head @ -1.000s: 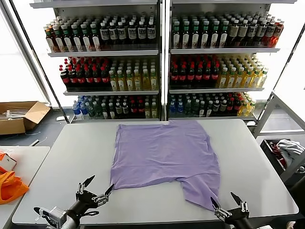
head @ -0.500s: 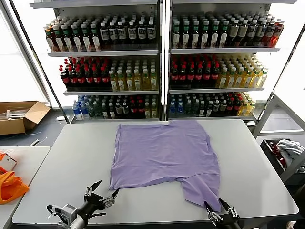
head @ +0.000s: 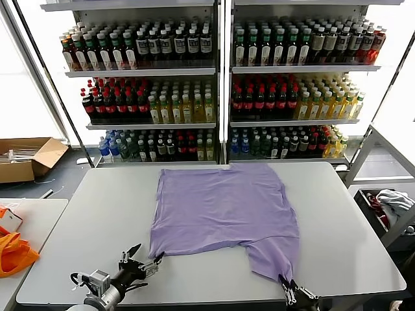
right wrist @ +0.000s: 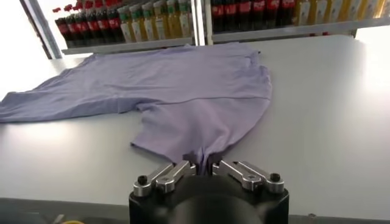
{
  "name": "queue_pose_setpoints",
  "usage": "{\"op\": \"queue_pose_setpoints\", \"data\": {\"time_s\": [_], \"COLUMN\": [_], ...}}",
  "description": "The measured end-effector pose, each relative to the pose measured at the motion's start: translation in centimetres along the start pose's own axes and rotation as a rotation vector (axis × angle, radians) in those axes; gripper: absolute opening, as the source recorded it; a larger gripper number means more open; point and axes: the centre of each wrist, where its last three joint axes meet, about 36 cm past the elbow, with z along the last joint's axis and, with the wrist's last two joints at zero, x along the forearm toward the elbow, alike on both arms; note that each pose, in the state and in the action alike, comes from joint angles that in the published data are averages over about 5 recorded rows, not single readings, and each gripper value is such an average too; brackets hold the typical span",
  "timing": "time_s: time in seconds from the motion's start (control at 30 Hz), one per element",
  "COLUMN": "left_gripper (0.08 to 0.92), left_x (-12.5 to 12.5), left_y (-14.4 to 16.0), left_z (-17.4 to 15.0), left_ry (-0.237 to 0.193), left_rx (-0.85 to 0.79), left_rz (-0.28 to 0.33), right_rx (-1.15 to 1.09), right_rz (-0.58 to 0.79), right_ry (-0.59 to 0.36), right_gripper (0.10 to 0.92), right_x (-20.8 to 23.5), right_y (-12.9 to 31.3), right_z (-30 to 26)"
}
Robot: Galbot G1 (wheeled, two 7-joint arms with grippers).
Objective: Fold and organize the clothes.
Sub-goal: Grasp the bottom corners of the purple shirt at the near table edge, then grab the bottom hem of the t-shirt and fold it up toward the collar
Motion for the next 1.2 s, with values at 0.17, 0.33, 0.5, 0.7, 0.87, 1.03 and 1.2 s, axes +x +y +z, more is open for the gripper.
{"op": "queue_pose_setpoints", "data": {"time_s": [0.17, 0.33, 0.5, 0.7, 0.87, 1.03, 1.2], "left_gripper": [0.594, 0.447, 0.308, 0.170, 0.130, 0.119, 0.114], "left_x": [-0.3, -0.5, -0.5, -0.3, 0.1, 1.0, 2.3], "left_y": [-0.3, -0.7, -1.3, -1.7, -2.0, -2.4, -2.7], "left_z": [0.4, 0.6, 0.9, 1.2, 1.2, 0.9, 0.1], "left_ry": [0.004, 0.005, 0.007, 0.007, 0.005, -0.003, -0.020], "left_rx": [0.020, 0.034, 0.040, 0.049, 0.053, 0.045, 0.038], "left_rz": [0.008, 0.015, 0.026, 0.026, 0.017, 0.006, -0.007], "right_rx": [-0.001, -0.004, -0.003, 0.004, 0.007, 0.020, 0.042], "right_rz": [0.000, -0.002, -0.012, -0.055, -0.085, -0.106, -0.118], "right_ry": [0.000, -0.008, -0.026, -0.091, -0.168, -0.219, -0.245], "right_gripper": [0.107, 0.107, 0.107, 0.107, 0.107, 0.107, 0.107], "right_x": [0.0, -0.2, -0.2, 0.0, 0.6, 1.9, 3.6], "right_y": [0.0, 0.0, -0.2, -0.1, -0.1, -0.2, -0.2], "right_z": [0.1, 0.3, 0.5, 0.5, 0.0, -0.4, -0.5]}}
